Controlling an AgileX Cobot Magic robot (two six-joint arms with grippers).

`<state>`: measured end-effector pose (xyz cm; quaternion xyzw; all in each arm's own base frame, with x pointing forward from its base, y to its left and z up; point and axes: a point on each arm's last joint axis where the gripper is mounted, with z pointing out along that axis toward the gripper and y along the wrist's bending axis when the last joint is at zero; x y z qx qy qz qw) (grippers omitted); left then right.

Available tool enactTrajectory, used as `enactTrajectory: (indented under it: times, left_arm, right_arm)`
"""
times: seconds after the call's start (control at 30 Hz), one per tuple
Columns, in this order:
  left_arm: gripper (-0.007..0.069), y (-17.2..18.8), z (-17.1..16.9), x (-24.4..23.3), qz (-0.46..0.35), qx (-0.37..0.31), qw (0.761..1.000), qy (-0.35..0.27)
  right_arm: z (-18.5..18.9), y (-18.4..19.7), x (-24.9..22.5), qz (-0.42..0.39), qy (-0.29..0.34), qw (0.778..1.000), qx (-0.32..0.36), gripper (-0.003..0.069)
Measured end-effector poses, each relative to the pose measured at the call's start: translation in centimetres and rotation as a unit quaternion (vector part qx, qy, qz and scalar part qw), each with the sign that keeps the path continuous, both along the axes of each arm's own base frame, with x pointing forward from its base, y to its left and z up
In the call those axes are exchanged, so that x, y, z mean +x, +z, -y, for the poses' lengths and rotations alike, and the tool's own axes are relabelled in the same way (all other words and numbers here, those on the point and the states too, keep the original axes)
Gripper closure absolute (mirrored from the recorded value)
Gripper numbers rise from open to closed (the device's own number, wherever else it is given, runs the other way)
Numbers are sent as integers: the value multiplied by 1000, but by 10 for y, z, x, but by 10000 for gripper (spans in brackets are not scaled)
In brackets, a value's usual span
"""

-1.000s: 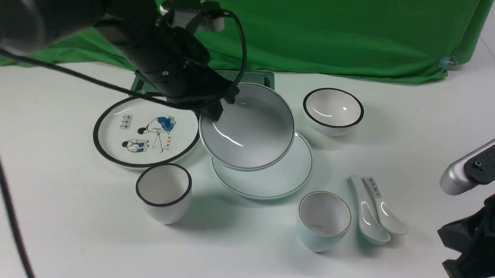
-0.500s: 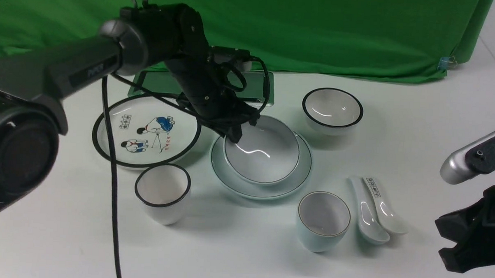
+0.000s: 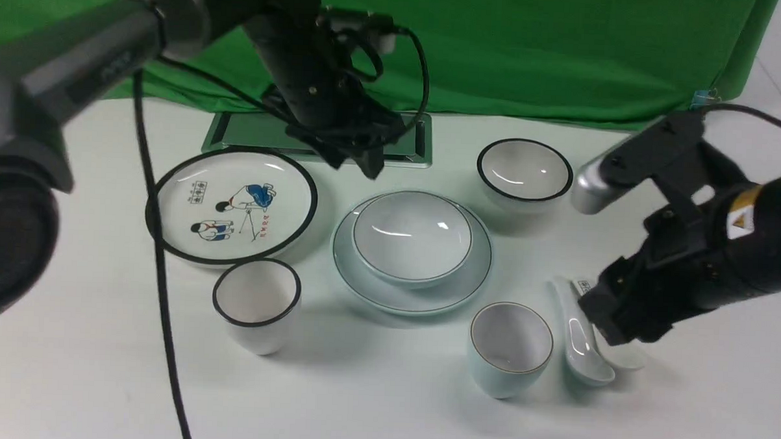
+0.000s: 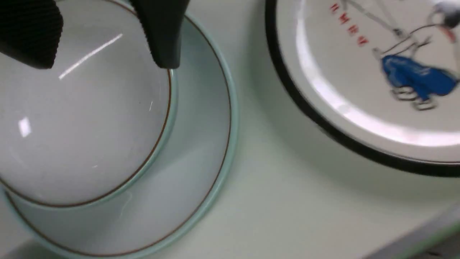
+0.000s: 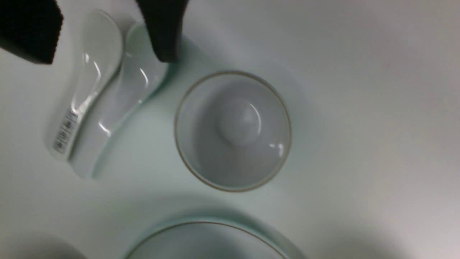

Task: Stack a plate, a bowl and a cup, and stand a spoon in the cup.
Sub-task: Use the right arm to grab a blue teacup, then use the right arm to put the blue teacup into the blue rice bowl in the middle

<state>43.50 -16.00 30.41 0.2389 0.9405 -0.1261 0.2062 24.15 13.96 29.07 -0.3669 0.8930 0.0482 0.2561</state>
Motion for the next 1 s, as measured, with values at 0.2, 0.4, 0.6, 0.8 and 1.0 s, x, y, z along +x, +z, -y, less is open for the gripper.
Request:
enactTrajectory:
  times: [0.2, 0.4, 0.6, 0.8, 1.0]
  left_arm:
    - [394, 99, -26, -61, 108, 0, 994, 13]
    - [588, 106, -51, -129, 95, 21, 995, 16]
    - [665, 74, -69, -186, 122, 4, 992, 31]
    - [666, 26, -82, -229, 115, -7, 992, 44]
    - [663, 11, -90, -253, 132, -18, 990, 53]
  right_arm:
    - [-29, -36, 34, -33, 13, 999, -18, 224]
    - [-41, -77, 53, -70, 12, 997, -41, 244]
    - [-44, -86, 57, -86, 13, 995, -50, 564]
    - [-55, -38, 75, -48, 20, 998, -30, 578]
    - [-76, 9, 107, 13, 26, 1000, 3, 578]
